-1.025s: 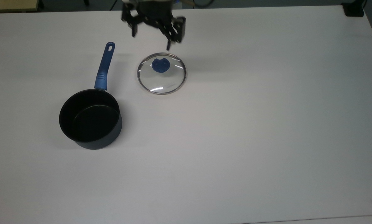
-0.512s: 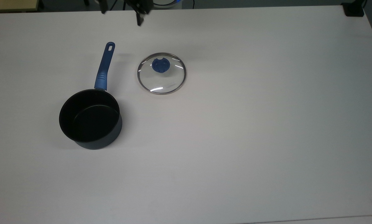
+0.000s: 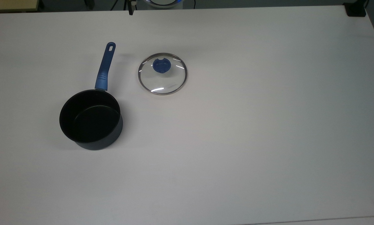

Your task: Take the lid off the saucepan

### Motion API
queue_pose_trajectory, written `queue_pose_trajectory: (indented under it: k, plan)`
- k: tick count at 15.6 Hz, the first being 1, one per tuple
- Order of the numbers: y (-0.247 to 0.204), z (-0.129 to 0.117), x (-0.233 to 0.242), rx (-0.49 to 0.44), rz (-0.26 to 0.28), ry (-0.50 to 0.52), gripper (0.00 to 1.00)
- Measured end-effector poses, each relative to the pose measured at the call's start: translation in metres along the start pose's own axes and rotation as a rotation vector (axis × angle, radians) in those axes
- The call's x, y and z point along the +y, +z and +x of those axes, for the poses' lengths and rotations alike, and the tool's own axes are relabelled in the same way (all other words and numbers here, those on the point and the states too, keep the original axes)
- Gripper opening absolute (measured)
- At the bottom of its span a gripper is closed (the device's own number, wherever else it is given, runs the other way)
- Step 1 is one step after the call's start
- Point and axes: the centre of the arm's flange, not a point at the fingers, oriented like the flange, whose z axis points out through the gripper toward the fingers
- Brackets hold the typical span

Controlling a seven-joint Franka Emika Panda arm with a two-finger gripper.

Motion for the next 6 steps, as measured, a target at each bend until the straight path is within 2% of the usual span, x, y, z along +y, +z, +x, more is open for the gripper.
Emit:
queue_pose_trajectory:
  k: [6]
  plan:
    - [-0.0002,-0.0001,0.0002,0.0,0.005,0.0,1.0]
